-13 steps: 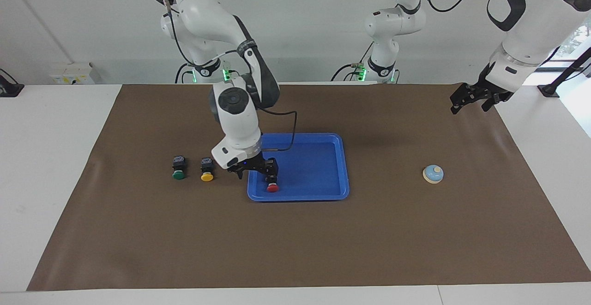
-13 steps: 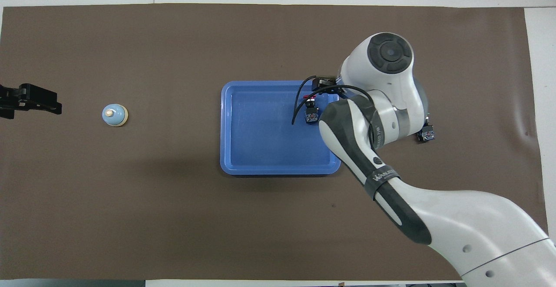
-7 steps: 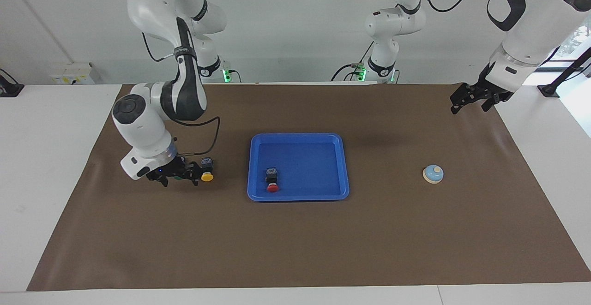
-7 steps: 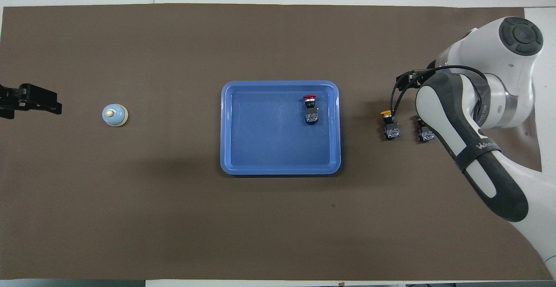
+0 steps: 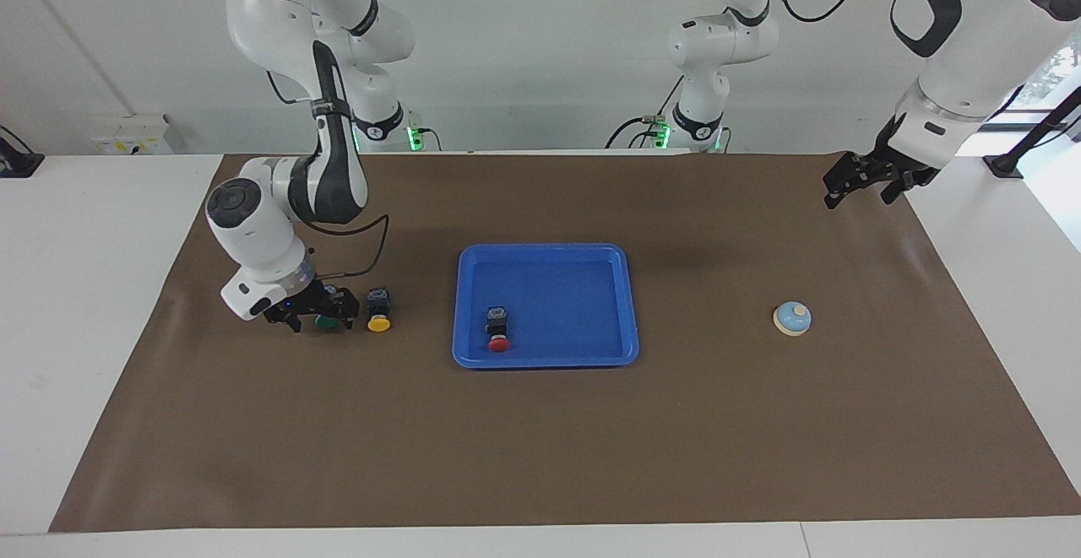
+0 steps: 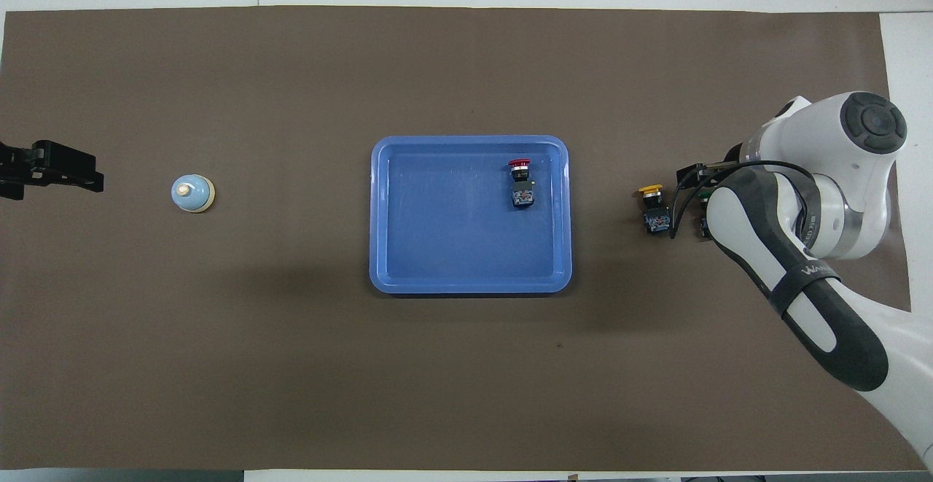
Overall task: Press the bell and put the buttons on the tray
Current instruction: 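Grasp the green-capped button with the right gripper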
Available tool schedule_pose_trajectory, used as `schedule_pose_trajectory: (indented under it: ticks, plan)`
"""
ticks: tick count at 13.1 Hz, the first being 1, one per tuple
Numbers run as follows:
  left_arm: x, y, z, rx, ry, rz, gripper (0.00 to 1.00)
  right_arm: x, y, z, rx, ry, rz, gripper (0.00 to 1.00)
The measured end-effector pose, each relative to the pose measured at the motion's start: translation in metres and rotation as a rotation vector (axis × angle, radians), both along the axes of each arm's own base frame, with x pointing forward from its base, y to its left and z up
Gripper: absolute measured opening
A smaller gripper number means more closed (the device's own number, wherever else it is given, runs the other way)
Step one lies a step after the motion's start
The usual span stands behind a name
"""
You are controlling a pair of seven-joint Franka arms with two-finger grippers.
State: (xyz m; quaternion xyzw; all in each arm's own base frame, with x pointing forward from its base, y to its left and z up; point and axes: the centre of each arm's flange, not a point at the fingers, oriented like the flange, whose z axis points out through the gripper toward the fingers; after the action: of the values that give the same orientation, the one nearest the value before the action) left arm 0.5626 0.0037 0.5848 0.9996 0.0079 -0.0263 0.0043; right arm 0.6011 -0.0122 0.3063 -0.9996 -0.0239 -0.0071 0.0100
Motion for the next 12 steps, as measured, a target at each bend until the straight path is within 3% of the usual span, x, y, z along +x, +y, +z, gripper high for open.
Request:
schedule_pose_trajectory:
  ticks: [5,6,7,8,10,12]
  plan:
    - [0.000,0.000,0.000,0.000,0.000,0.000,1.00,-0.019,-0.003,-0.025,-0.005,-0.017,0.003,1.00]
    - [0.000,0.000,0.000,0.000,0.000,0.000,1.00,-0.022,-0.003,-0.029,-0.005,-0.021,0.003,0.92]
    - [0.000,0.000,0.000,0.000,0.000,0.000,1.00,-0.022,-0.003,-0.029,-0.006,-0.026,0.003,0.92]
    - [0.000,0.000,0.000,0.000,0.000,0.000,1.00,-0.022,-0.004,-0.027,-0.006,-0.030,0.003,0.83]
    - [0.000,0.000,0.000,0.000,0.000,0.000,1.00,-0.022,-0.004,-0.022,-0.006,-0.039,0.002,0.55]
    - [0.000,0.000,0.000,0.000,0.000,0.000,1.00,-0.022,-0.005,-0.020,-0.006,-0.041,0.001,0.41]
